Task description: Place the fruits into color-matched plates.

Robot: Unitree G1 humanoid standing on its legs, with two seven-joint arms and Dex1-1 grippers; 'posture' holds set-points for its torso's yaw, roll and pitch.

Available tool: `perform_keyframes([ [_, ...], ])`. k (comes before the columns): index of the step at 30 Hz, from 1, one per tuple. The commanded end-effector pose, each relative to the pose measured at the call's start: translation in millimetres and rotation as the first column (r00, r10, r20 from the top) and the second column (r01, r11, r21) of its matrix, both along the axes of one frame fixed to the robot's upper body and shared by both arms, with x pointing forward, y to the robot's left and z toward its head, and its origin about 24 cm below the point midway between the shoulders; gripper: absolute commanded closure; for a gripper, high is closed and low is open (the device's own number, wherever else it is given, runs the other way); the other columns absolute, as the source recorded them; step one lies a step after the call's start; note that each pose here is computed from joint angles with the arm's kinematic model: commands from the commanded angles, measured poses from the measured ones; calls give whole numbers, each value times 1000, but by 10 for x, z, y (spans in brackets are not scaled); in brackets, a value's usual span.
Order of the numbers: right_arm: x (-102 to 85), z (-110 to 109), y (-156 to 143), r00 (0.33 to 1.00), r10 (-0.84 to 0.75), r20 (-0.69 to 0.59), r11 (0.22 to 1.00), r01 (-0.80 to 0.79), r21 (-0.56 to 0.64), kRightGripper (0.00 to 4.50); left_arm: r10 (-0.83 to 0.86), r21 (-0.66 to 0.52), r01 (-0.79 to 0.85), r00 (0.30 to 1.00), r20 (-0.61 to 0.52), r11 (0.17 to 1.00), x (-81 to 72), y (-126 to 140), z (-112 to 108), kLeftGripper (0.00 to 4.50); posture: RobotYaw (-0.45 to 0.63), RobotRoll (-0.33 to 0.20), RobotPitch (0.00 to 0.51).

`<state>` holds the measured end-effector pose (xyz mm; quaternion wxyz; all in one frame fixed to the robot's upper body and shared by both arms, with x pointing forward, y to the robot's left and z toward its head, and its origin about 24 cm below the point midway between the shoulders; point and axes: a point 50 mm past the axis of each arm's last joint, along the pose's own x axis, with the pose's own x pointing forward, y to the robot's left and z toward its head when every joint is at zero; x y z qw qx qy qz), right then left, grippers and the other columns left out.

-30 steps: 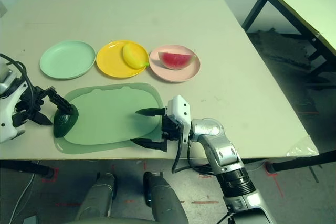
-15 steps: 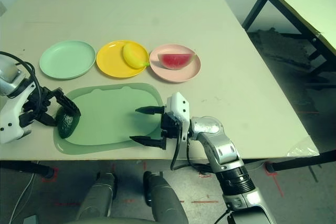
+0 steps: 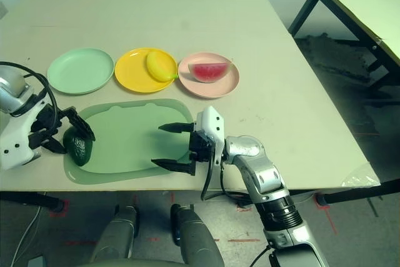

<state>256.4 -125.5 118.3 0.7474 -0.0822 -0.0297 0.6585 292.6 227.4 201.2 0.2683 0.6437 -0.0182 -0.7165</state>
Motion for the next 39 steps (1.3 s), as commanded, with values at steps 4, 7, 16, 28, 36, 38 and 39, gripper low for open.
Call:
perform_keyframes([
  [4, -14, -6, 13, 999, 29, 17, 999, -28, -23, 23, 60, 18, -59, 997, -52, 998, -28, 8, -8, 0, 8, 0, 200],
  [7, -11, -3, 9, 999, 30, 20, 999, -30, -25, 23, 84, 31, -82, 994, -70, 996, -30, 16, -22, 0, 7, 0, 199],
  [16, -28, 0, 1, 999, 37, 24, 999, -36, -31, 23, 101, 55, -97, 992, -75, 994, -15, 15, -56, 0, 2, 0, 199],
  [28, -39, 3, 12, 999, 44, 31, 998, -43, -37, 23, 82, 63, -79, 996, -42, 995, 21, 2, -74, 0, -2, 0, 198],
  [36, -42, 21, 11, 998, 43, 37, 998, -41, -38, 23, 54, 85, -52, 998, -18, 995, 43, -5, -97, 0, -8, 0, 202],
  [38, -47, 20, 7, 998, 42, 36, 998, -41, -40, 23, 56, 90, -55, 998, -18, 994, 47, -4, -105, 0, -12, 0, 203],
  [39, -49, 19, 5, 998, 42, 36, 998, -41, -41, 0, 60, 90, -58, 998, -19, 994, 51, -3, -107, 386, -12, 0, 203],
])
